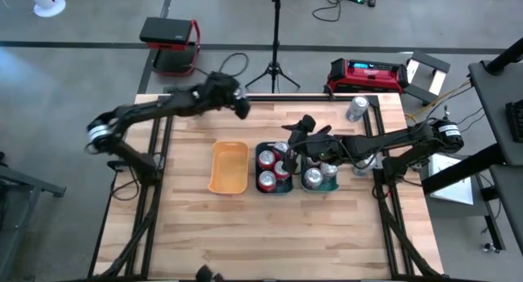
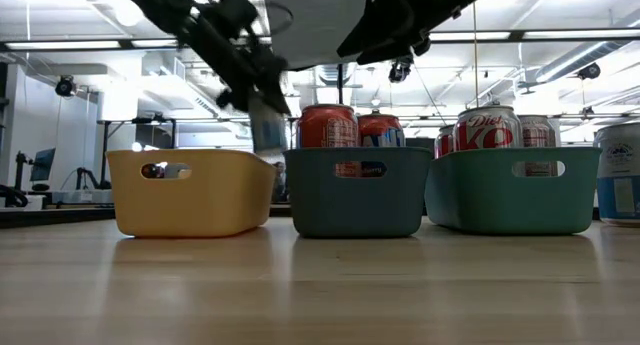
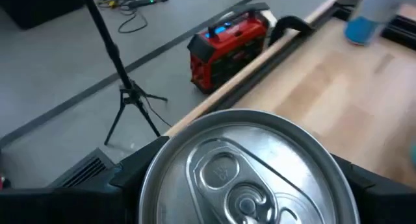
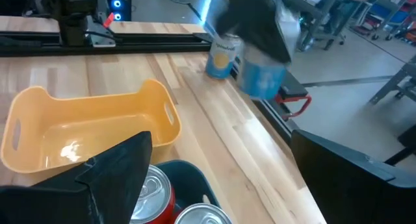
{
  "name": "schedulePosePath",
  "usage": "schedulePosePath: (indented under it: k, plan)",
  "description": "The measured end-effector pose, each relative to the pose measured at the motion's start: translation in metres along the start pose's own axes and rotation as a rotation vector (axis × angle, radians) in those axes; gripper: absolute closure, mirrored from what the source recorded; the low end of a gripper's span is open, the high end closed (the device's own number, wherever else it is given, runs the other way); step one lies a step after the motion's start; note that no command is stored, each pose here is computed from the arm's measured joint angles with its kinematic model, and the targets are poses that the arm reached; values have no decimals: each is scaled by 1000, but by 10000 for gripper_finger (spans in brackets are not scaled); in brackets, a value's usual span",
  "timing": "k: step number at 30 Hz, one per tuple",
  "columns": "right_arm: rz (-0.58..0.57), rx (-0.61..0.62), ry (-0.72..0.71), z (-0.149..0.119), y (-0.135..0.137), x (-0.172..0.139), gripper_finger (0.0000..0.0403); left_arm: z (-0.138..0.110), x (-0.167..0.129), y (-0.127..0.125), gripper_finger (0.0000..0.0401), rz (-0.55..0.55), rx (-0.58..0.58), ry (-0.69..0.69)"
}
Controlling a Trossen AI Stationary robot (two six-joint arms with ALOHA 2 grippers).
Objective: Sort soda cans
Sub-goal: Put the top center blue-white soda can into the yellow bin
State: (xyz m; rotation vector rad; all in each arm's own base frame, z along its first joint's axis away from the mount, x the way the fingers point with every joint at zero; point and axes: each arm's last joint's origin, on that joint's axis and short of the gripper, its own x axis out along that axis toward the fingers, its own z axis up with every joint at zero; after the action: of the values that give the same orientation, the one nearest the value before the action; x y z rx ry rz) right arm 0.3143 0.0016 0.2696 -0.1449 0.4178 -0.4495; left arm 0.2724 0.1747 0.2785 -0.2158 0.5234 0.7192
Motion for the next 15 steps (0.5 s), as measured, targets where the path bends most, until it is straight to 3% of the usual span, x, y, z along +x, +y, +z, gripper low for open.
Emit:
schedulePosePath:
  k: [3,6,9,12,15]
  plan:
    - [2,5,0,0,1,0,39,6,-41,1,131,-114,4,-97]
    - [2,6,1,-1,1,0,39,0,-75,4,126,-151,2,-174]
    - [2,11,-9,0,1,0,39,-20,-91,3,125,-172,6,-159]
    - [2,13,-28,2,1,0,39,-35,-103,-5,125,-295,13,-170]
    - [0,11,-49,5,0,0,39,-55,-104,-14,125,-342,36,-124]
